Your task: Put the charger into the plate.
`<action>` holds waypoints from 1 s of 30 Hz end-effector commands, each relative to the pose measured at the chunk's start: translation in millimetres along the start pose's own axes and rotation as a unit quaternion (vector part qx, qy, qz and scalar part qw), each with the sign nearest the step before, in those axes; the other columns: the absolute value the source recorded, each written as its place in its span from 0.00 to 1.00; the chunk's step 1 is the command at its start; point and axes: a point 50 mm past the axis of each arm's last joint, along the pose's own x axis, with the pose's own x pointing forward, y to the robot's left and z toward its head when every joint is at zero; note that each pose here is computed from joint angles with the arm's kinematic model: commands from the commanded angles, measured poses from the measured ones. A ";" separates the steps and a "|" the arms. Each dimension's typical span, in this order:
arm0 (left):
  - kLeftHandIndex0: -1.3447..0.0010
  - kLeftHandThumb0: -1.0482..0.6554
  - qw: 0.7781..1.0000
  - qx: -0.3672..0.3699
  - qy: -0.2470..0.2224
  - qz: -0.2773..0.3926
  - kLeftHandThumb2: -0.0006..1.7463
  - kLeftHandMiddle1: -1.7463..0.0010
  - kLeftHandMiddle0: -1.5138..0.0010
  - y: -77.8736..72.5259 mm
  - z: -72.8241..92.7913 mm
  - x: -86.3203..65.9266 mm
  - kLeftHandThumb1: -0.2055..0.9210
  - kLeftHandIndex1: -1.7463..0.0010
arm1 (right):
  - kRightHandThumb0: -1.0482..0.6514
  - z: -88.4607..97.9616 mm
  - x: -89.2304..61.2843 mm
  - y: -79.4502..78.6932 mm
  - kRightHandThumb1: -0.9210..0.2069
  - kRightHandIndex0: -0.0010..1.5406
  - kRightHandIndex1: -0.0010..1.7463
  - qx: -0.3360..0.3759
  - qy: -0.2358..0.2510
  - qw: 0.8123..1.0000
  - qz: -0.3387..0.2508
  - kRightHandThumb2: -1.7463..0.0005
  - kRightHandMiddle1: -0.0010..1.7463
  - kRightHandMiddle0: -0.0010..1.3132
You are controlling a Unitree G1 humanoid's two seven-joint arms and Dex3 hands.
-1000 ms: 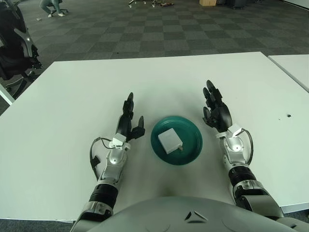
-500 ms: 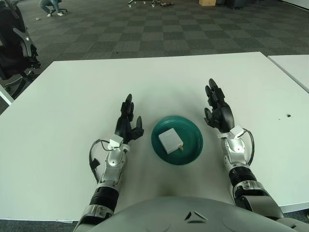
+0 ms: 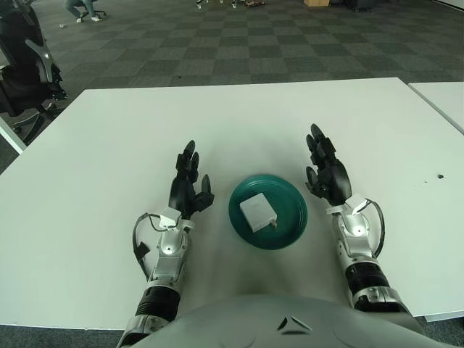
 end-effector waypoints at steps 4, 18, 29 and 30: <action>1.00 0.08 0.990 0.004 0.142 0.018 0.53 1.00 0.87 -9.4 -41.2 -78.4 1.00 0.77 | 0.18 -51.6 -93.1 27.4 0.00 0.04 0.00 0.083 0.246 0.964 -0.059 0.60 0.16 0.00; 1.00 0.09 0.988 -0.005 0.153 0.014 0.54 1.00 0.88 -4.9 -36.3 -73.5 1.00 0.80 | 0.22 -38.4 -65.7 37.6 0.00 0.01 0.00 0.124 0.297 0.942 -0.091 0.57 0.10 0.00; 1.00 0.11 0.988 -0.015 0.151 0.019 0.54 1.00 0.88 -4.7 -35.7 -72.4 1.00 0.78 | 0.23 -39.9 -58.9 42.7 0.00 0.00 0.00 0.132 0.325 0.927 -0.131 0.55 0.04 0.00; 1.00 0.11 0.988 -0.014 0.150 0.021 0.54 1.00 0.88 -4.6 -35.5 -72.4 1.00 0.78 | 0.23 -40.0 -58.5 43.6 0.00 0.00 0.00 0.129 0.325 0.928 -0.131 0.55 0.04 0.00</action>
